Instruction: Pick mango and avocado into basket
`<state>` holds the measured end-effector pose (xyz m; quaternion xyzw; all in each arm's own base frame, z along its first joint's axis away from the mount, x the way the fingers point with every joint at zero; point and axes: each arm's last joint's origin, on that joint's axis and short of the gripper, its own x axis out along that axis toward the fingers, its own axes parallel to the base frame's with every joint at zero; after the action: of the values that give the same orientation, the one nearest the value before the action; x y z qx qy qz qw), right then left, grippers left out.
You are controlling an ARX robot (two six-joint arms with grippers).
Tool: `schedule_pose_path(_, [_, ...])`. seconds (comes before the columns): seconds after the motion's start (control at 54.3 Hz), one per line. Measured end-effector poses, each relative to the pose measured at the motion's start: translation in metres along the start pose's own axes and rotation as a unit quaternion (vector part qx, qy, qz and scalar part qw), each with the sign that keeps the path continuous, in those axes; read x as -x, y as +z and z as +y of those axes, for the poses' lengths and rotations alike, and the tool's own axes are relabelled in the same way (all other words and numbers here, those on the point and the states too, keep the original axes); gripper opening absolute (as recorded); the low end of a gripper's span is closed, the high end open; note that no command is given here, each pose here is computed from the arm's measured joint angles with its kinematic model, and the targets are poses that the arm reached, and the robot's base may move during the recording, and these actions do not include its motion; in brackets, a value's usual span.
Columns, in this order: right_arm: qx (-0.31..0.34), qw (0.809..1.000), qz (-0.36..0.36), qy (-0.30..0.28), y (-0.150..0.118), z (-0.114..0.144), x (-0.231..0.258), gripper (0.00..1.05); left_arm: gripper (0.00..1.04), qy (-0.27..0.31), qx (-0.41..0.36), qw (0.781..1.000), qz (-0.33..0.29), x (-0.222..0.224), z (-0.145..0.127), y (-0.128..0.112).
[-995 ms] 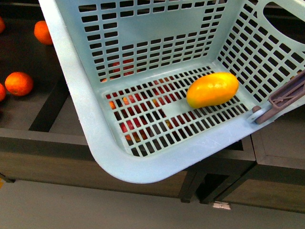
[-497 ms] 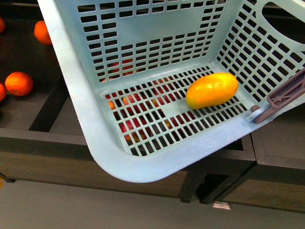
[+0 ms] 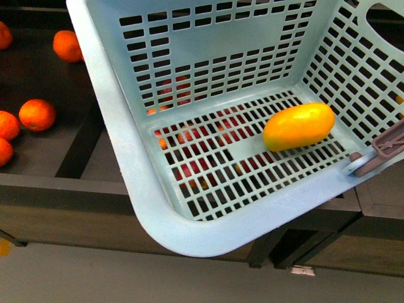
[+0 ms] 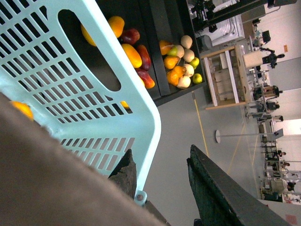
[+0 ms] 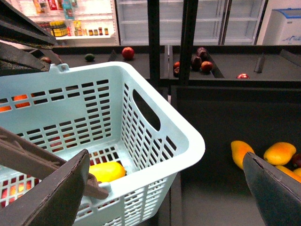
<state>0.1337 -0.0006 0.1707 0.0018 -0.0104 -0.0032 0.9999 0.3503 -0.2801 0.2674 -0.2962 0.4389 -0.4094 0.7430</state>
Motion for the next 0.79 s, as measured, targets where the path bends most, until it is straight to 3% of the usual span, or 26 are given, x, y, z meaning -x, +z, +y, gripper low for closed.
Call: schedule_pose_path(0.792, [0.0, 1.0, 0.001, 0.002, -0.0002, 0.0002, 0.0, 0.96, 0.31, 0.006, -0.001, 1.0, -0.007, 0.002, 0.003, 0.0028])
